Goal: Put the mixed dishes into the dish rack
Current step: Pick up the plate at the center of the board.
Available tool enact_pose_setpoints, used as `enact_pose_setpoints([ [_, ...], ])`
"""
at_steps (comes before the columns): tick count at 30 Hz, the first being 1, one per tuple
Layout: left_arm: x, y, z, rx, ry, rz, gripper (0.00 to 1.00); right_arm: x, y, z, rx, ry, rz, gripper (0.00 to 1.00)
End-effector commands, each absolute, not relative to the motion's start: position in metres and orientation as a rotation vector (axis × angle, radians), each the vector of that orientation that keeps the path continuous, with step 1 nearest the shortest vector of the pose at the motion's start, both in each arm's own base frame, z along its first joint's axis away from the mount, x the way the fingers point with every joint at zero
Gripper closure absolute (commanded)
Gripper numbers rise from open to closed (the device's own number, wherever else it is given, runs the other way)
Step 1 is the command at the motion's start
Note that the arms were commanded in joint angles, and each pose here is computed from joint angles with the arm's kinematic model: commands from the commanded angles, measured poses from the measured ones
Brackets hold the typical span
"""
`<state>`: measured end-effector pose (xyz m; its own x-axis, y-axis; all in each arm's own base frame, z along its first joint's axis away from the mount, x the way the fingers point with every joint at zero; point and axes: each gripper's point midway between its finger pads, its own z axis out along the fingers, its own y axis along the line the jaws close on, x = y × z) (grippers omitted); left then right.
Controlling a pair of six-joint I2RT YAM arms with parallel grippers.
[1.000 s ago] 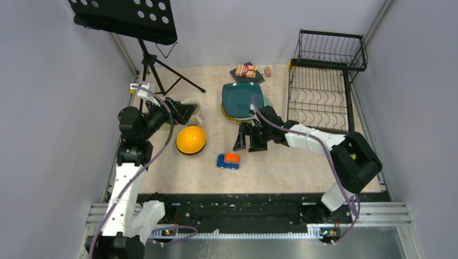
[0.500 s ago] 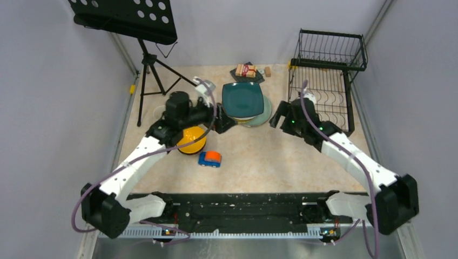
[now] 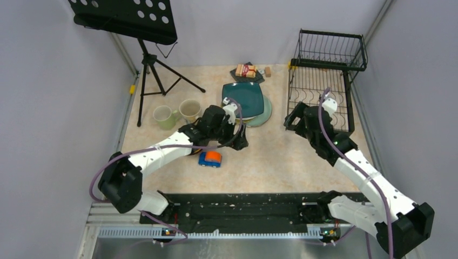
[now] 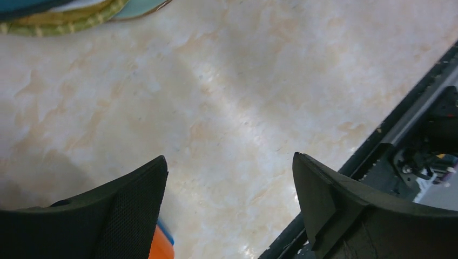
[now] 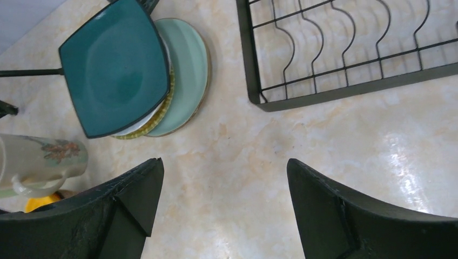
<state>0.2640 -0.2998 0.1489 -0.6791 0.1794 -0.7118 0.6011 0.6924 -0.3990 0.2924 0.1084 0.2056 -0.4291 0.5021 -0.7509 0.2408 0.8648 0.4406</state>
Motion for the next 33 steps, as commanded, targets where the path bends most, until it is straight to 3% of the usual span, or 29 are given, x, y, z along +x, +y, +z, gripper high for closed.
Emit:
enact_pose_setpoints([
  [1, 0.264, -0.268, 0.117, 0.499, 2.375, -0.624, 0.11, 0.312, 0.089, 0.226, 0.474, 2.036, 0.229, 0.14],
  [18, 0.215, -0.230, 0.071, 0.505, 2.533, -0.574, 0.12, 0.420, 0.068, 0.145, 0.274, 2.444, 0.226, 0.13],
  [26, 0.233, -0.228, 0.106, 0.499, 2.396, -0.540, 0.11, 0.419, 0.077, 0.105, 0.223, 2.541, 0.267, 0.15],
  [33, 0.269, -0.247, 0.160, 0.514, 2.246, -0.531, 0.09, 0.425, 0.104, 0.168, 0.114, 2.305, 0.345, 0.15],
])
